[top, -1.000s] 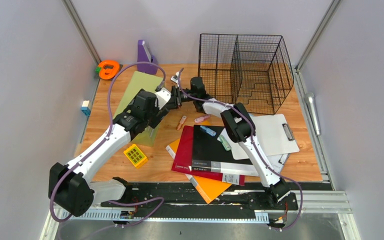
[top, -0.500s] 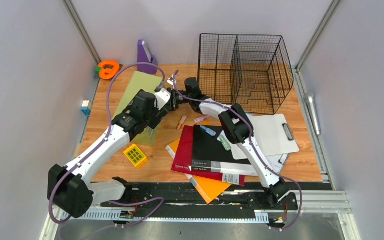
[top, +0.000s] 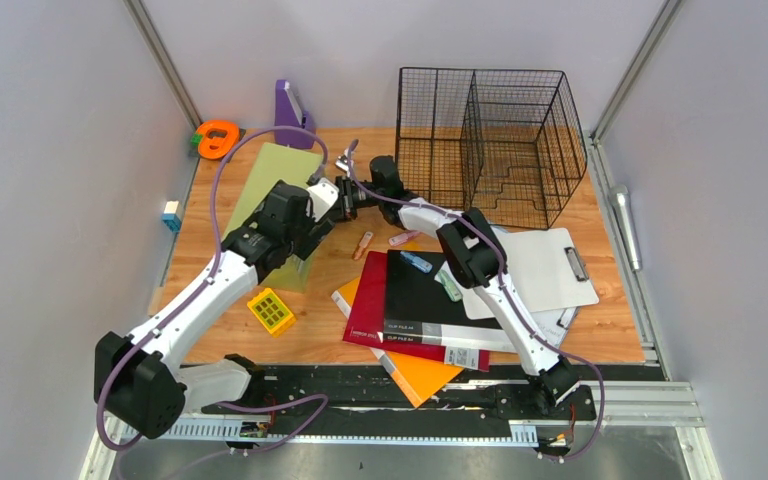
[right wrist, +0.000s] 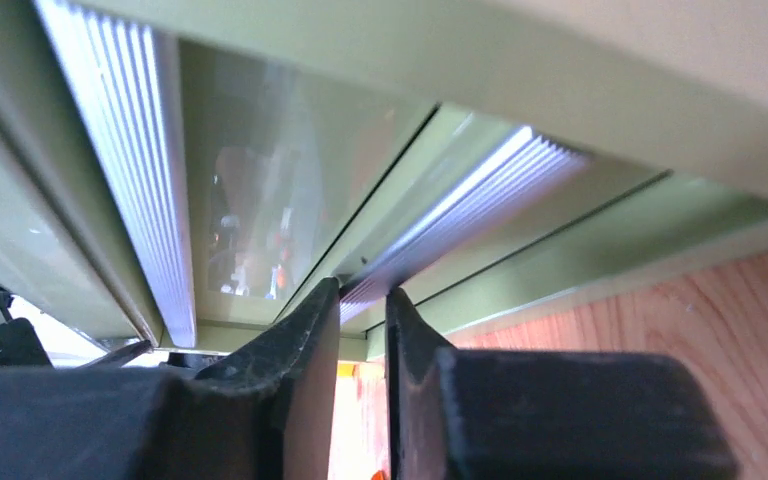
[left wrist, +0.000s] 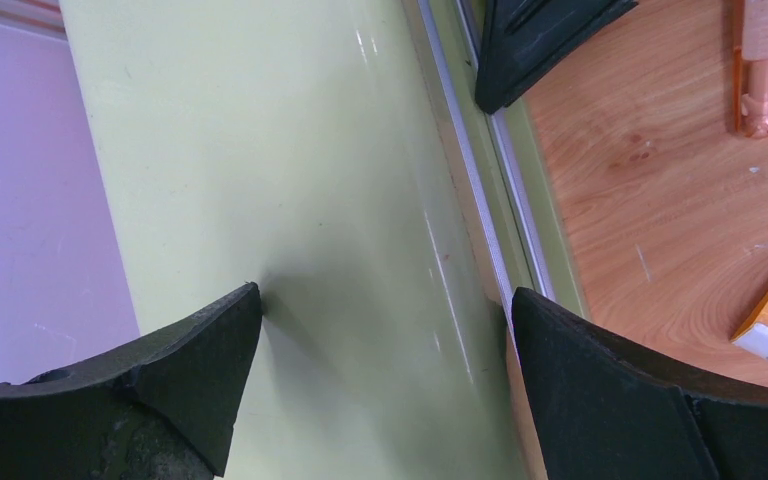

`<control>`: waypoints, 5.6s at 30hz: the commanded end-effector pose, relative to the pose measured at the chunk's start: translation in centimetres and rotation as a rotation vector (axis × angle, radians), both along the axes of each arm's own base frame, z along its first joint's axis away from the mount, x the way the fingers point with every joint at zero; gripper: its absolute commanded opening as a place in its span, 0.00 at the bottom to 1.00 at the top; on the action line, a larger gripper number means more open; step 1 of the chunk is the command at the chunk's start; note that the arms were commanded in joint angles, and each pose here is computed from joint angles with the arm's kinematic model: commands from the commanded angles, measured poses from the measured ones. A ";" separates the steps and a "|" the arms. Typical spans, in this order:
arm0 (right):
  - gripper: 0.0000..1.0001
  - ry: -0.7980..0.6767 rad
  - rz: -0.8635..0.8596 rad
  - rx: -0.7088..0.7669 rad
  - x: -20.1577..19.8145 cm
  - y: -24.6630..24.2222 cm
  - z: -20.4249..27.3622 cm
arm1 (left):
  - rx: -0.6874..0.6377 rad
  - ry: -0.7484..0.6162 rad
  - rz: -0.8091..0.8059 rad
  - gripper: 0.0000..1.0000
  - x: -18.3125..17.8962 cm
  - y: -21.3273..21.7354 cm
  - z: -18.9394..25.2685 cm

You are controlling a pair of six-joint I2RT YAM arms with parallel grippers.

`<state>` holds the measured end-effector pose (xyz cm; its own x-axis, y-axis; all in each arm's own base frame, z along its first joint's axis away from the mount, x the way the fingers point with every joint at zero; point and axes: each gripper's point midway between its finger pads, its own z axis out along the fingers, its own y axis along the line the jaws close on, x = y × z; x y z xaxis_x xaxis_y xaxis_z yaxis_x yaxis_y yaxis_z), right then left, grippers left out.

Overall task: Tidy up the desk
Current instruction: Open the drawer in the storage box.

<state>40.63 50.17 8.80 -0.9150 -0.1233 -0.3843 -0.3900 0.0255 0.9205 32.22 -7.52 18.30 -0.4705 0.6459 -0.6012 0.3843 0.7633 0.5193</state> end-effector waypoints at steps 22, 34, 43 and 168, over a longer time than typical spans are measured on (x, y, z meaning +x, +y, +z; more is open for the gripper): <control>0.56 0.007 0.099 -0.058 -4.2 2.2 -6.3 | -0.008 0.087 0.010 1.00 -2.1 0.8 -0.1; 0.60 -0.005 0.112 -0.083 -5.4 3.2 -7.3 | -0.090 0.041 -0.010 1.00 -1.7 -0.4 3.1; 0.58 -0.043 0.069 -0.181 -4.7 3.0 -7.9 | -0.106 0.000 0.015 1.00 -1.4 -0.2 4.6; 0.00 0.130 -0.006 -0.190 -2.8 -2.8 -9.6 | -0.755 0.221 0.580 0.97 1.2 12.2 -2.6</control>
